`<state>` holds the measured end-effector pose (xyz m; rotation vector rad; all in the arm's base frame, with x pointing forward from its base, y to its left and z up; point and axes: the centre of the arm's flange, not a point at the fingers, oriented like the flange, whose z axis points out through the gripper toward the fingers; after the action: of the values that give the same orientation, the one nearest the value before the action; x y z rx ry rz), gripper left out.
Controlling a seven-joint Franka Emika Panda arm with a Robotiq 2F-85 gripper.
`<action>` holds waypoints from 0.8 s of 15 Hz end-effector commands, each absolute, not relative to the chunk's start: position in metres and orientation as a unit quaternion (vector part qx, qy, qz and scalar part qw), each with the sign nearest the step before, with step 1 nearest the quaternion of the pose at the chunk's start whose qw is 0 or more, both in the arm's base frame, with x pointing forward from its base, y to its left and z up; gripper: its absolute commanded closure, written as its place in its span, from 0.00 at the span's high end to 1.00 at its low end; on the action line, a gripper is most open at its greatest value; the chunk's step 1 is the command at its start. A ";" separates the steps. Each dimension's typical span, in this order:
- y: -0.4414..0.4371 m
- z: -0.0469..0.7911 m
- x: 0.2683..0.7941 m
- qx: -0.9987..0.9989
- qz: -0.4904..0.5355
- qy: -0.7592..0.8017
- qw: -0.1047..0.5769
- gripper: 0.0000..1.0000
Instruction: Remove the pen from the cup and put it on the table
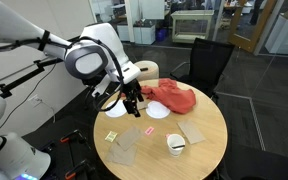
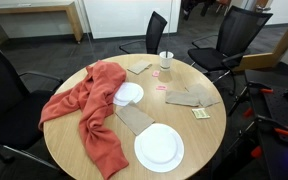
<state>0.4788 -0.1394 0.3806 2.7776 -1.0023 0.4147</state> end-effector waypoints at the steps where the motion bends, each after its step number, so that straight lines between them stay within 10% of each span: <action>1: -0.144 0.378 0.482 0.923 0.147 -0.344 0.091 1.00; 12: -0.163 0.351 0.506 0.883 0.165 -0.424 0.116 1.00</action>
<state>0.4875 -0.1555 0.3646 2.6652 -1.1405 0.4462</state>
